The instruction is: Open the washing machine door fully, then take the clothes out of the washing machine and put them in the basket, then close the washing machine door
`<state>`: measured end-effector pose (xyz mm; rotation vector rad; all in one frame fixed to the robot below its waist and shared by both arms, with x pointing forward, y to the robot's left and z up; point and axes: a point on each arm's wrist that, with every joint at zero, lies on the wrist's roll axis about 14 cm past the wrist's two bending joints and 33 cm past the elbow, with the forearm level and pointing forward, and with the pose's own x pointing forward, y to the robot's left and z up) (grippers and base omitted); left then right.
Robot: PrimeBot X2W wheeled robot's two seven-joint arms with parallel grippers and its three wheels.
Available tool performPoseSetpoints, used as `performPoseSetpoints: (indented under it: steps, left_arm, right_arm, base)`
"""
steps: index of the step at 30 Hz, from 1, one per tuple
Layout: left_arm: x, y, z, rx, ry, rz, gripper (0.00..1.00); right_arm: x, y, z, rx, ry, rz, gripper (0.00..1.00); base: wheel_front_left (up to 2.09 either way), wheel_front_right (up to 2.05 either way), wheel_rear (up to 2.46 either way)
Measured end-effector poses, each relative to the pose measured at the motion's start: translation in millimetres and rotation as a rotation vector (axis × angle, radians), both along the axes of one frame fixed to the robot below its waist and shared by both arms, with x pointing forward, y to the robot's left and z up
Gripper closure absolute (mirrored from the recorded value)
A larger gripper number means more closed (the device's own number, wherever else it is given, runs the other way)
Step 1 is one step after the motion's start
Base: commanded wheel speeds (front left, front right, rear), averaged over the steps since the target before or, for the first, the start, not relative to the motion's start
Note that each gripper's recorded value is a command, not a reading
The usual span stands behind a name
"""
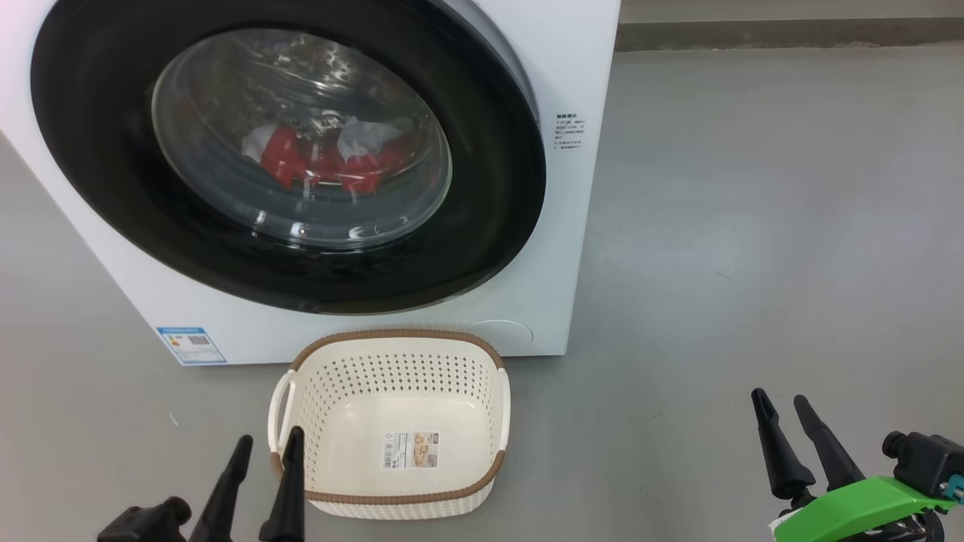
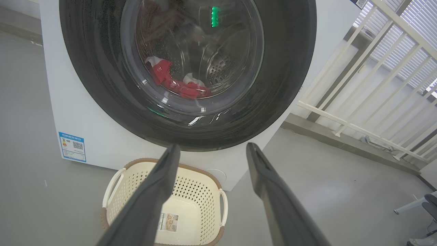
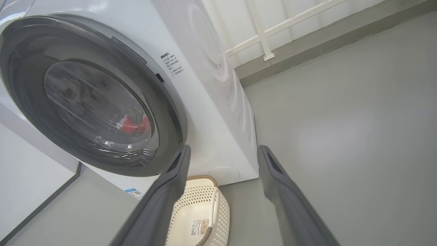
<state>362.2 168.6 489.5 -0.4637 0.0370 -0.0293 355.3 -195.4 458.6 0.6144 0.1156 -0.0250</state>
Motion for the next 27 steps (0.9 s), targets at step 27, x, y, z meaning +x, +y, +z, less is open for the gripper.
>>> performPoseSetpoints:
  steps: [27]
  left_arm:
    - [-0.8, 0.5, 5.3, 0.282, -0.066, -0.021, 0.00]
  right_arm:
    - [-6.5, -7.3, -0.5, -0.250, -0.032, 0.019, 0.00]
  base:
    - [0.00, 0.00, 0.00]
